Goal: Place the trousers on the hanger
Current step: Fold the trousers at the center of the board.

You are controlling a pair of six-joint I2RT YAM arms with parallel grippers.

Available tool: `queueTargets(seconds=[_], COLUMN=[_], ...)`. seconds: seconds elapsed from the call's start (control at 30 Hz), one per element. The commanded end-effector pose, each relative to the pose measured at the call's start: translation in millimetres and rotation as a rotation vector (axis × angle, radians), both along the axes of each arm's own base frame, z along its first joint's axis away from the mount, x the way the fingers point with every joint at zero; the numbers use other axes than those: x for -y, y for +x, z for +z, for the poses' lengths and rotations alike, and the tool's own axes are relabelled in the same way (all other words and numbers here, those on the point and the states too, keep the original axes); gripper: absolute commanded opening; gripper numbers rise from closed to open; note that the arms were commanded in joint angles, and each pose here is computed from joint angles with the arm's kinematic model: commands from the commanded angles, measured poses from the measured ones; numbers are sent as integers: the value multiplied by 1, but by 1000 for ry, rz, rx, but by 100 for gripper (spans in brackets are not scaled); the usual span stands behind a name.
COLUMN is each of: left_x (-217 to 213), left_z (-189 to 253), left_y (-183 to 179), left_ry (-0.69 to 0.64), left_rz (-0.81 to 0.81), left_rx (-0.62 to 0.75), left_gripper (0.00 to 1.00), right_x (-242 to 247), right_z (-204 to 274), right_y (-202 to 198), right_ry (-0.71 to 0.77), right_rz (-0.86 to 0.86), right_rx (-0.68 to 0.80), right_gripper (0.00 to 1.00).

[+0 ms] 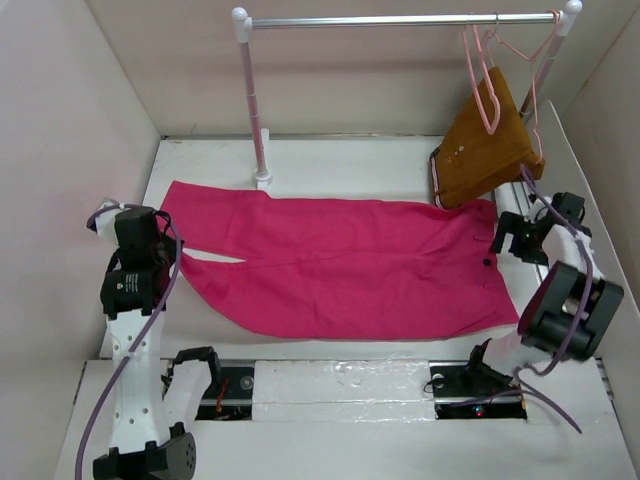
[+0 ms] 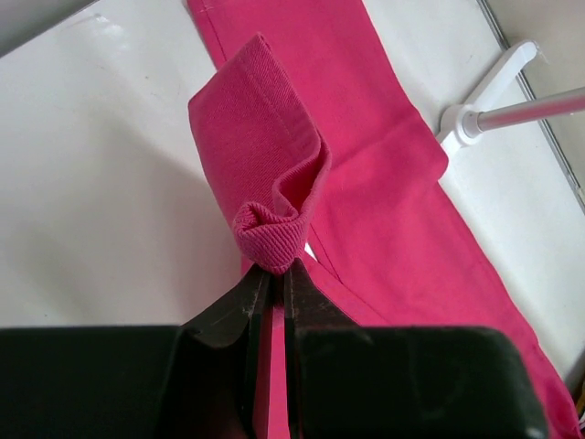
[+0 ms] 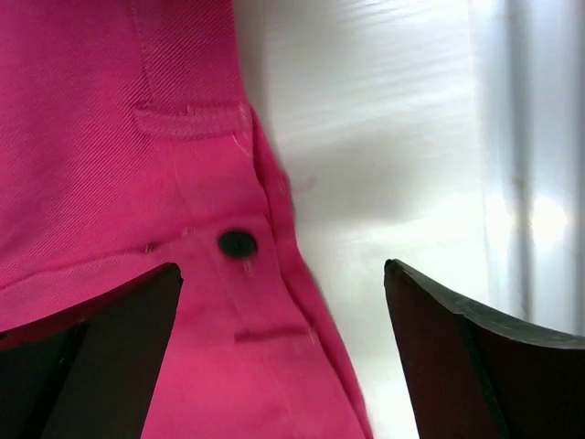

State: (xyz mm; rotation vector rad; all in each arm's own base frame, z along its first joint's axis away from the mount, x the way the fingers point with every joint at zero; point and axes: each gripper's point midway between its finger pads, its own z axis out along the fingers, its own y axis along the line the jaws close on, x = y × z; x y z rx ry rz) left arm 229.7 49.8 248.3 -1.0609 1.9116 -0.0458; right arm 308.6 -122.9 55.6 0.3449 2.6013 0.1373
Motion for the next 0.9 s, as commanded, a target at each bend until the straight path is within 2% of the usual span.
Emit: queueTargets(seconds=[0.0, 0.03, 0.07, 0.13, 0.17, 0.23, 0.27, 0.37, 0.47, 0.57, 0.73, 0.87], left_x=[0, 6, 12, 23, 26, 36, 38, 47, 55, 57, 57, 51], left_z=[4, 3, 4, 4, 2, 4, 4, 5, 12, 20, 24, 28], left_y=[0, 1, 3, 5, 5, 5, 5, 6, 8, 9, 7, 5], left_ry=[16, 3, -5, -21, -25, -25, -20, -21, -11, 1, 33, 52], left_rz=[-12, -31, -55, -95, -109, -148, -155, -195, -233, -237, -242, -220], left_rx=[22, 28, 40, 45, 39, 42, 40, 37, 48, 68, 68, 71], left_gripper=[0, 0, 0, 0, 0, 0, 0, 0, 0, 0, 0, 0], right_x=[14, 0, 11, 2, 0, -5, -7, -14, -25, -29, -49, -46], right_z=[46, 25, 54, 46, 33, 20, 14, 17, 22, 19, -9, -6], right_y=[-28, -46, -73, -102, -128, -145, -152, -152, -144, -157, -184, -179], right_ry=[-91, -26, -136, -132, -140, -117, -106, -53, 46, 57, 99, 106], right_rz=[-120, -165, -267, -345, -382, -440, -454, -591, -710, -830, -928, -997], right_rx=[61, -10, 28, -50, -138, -194, -213, -195, -138, -179, -238, -173], right_gripper=[97, 95, 93, 86, 84, 75, 76, 66, 65, 65, 69, 71])
